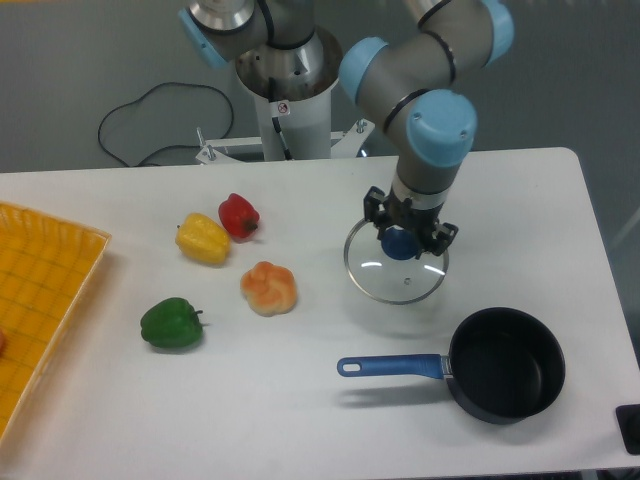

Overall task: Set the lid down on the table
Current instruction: 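Carry the glass lid with the gripper away from the black saucepan, then lower the held glass lid onto the table beside the orange pepper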

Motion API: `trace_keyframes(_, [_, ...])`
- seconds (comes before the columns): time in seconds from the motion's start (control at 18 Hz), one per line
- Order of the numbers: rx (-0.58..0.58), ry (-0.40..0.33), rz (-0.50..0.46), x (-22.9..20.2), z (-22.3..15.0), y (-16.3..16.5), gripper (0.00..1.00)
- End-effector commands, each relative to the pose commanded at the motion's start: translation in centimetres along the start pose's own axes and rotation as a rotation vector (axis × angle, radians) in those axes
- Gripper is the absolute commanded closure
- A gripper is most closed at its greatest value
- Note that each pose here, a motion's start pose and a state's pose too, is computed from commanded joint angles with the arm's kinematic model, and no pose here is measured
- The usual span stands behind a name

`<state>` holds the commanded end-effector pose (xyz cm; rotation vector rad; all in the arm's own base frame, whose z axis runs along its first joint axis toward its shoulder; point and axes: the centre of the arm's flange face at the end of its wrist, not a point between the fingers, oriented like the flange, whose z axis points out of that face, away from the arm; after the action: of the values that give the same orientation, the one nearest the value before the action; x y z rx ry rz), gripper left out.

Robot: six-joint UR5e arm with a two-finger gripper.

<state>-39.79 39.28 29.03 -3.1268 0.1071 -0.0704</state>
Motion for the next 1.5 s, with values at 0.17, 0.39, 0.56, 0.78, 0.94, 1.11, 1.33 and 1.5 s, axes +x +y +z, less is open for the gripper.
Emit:
trace_keyframes(0.17, [0.005, -0.011, 0.016, 1.9, 0.6, 0.1, 0.41])
trace_keyframes(0.39, [0.006, -0.018, 0.033, 3.8, 1.5, 0.1, 0.41])
trace_keyframes(0.56, [0.004, -0.017, 0.042, 4.9, 1.7, 0.2, 0.41])
trace_keyframes(0.78, [0.000, -0.014, 0.045, 5.6, 2.2, 0.5, 0.41])
trace_keyframes(0.94, [0.008, -0.032, 0.047, 5.8, 3.6, 0.6, 0.41])
trace_keyframes(1.11, [0.000, -0.021, 0.047, 5.6, 4.8, 0.5, 0.41])
trace_keyframes(1.33, [-0.002, -0.019, 0.048, 5.7, 4.9, 0.5, 0.41])
trace_keyframes(1.5, [-0.009, -0.017, 0.049, 5.7, 5.1, 0.5, 0.41])
